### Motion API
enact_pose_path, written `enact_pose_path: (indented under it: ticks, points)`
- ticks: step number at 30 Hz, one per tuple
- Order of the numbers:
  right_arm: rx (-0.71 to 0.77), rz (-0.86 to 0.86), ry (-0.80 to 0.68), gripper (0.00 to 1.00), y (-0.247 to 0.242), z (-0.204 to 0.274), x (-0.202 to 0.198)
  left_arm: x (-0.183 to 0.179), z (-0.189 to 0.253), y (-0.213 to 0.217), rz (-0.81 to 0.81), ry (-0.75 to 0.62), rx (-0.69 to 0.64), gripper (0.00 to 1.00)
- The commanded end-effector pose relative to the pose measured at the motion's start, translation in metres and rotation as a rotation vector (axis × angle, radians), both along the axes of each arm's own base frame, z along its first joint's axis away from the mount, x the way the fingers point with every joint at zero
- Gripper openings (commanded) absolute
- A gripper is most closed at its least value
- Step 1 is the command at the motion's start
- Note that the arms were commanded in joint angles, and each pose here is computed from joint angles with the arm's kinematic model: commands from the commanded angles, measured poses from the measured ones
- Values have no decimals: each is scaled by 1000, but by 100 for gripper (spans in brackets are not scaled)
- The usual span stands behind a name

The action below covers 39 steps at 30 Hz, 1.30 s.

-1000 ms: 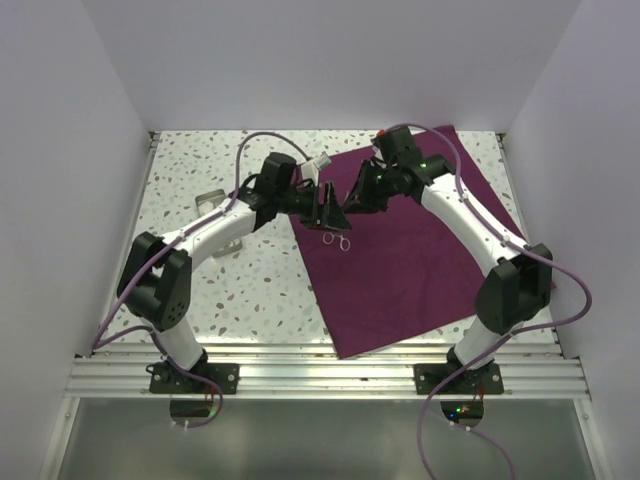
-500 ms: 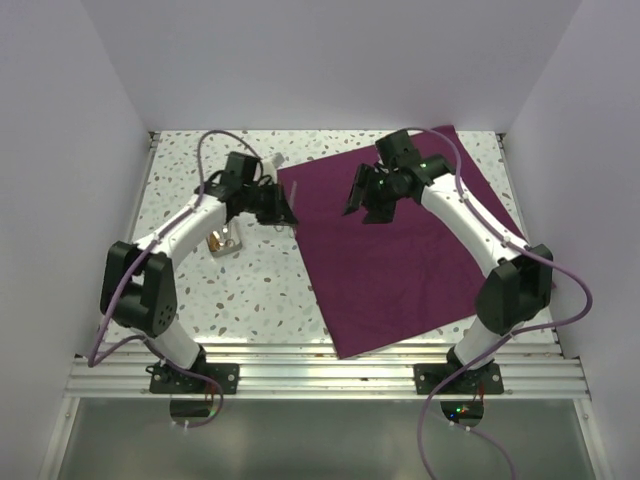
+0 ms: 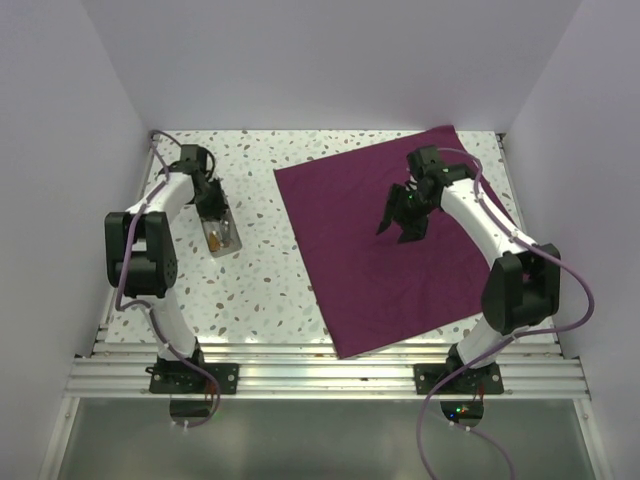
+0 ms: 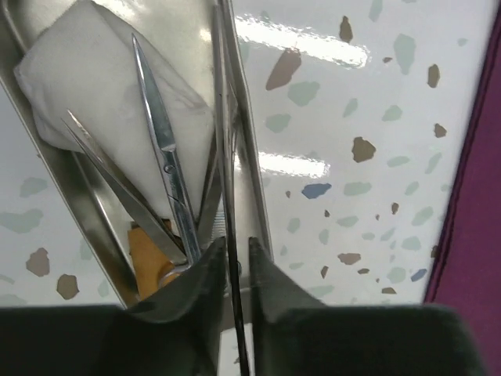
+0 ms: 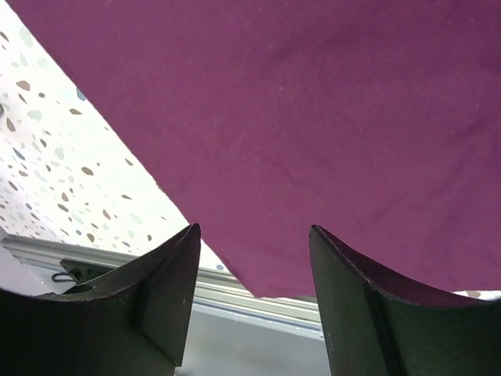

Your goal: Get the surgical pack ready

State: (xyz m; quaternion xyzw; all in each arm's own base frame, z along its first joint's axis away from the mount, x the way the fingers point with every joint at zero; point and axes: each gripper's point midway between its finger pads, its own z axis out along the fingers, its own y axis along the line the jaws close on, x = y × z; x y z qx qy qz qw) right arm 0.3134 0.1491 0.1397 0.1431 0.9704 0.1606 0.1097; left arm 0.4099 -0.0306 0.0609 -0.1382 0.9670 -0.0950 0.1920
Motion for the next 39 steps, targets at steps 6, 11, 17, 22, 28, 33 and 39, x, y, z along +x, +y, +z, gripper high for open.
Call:
enact_pose_path:
  ticks: [6, 11, 17, 22, 28, 33, 39]
  points:
    - [57, 72, -24, 61, 14, 5, 1, 4, 7, 35, 71, 6, 127, 51]
    - [60, 89, -16, 61, 16, 0, 1, -2, 18, 67, 140, -18, 252, 52]
    - [73, 97, -8, 61, 18, -6, -1, -17, -3, 81, 163, 37, 265, 51]
    - [80, 97, 9, 61, 18, -12, -5, -15, -26, 76, 148, 72, 234, 45]
    - [78, 98, 8, 61, 18, -11, -8, -2, -31, 72, 137, 62, 202, 20]
    - [75, 97, 11, 61, 17, -13, -9, 3, -31, 70, 113, 74, 187, 0]
    - [77, 95, 11, 61, 17, -15, -7, 1, 1, 66, 106, 27, 168, 0]
